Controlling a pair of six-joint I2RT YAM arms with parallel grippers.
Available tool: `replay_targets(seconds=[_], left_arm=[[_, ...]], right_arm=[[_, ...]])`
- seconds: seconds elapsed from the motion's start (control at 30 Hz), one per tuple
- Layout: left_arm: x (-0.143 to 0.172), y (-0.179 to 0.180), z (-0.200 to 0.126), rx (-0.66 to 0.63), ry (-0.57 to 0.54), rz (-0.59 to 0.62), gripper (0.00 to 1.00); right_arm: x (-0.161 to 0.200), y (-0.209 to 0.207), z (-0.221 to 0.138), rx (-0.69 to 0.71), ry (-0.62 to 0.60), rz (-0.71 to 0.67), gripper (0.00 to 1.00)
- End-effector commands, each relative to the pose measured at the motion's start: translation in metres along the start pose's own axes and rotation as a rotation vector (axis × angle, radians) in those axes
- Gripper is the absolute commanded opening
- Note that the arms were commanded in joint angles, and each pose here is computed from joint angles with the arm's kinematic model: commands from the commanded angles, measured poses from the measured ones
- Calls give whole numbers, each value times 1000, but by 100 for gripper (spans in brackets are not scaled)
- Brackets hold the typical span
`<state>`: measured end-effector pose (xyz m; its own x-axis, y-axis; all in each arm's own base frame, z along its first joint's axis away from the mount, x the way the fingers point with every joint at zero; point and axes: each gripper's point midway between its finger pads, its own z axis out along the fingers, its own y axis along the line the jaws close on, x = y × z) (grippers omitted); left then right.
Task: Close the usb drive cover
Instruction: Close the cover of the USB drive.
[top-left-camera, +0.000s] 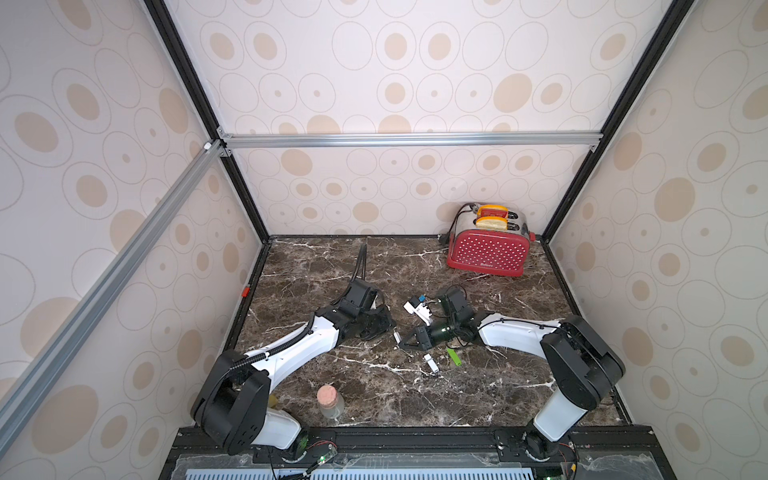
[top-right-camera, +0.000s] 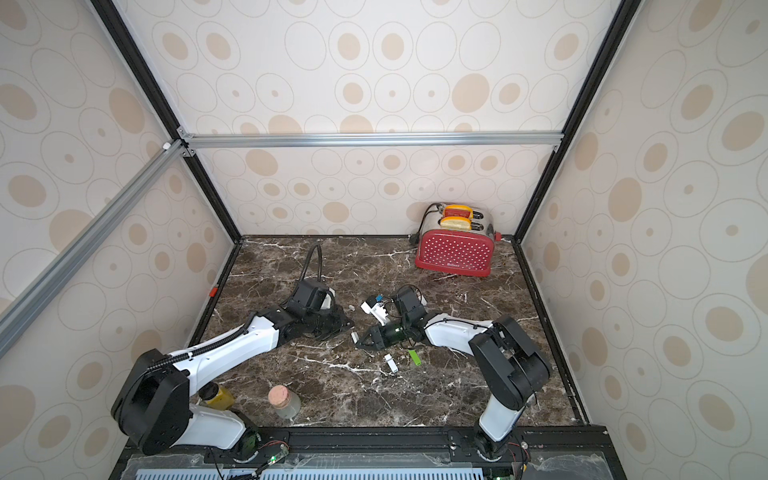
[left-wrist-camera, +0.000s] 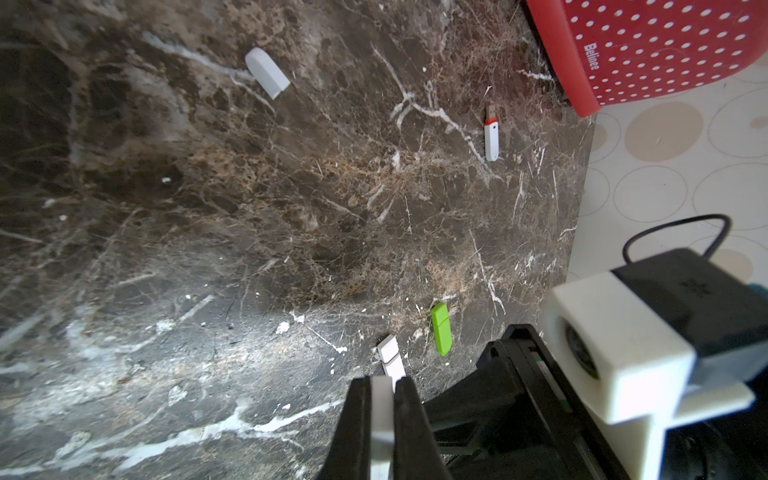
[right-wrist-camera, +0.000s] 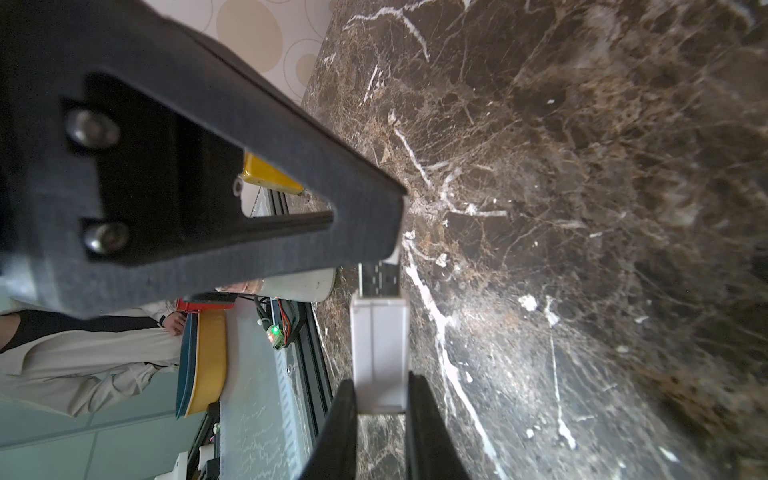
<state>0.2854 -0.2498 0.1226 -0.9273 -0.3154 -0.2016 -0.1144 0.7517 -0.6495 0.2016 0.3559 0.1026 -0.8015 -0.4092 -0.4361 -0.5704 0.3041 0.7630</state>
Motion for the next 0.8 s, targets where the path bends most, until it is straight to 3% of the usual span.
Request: replay_targets(seconds=[0.0, 0.77], left_arm=[[2, -2, -2, -5, -7, 32, 0], [10, 2, 5, -48, -1, 62, 0]], right_arm=[[-7, 6, -1, -3, -12, -28, 0], [-11, 13, -6, -8, -24, -36, 0]])
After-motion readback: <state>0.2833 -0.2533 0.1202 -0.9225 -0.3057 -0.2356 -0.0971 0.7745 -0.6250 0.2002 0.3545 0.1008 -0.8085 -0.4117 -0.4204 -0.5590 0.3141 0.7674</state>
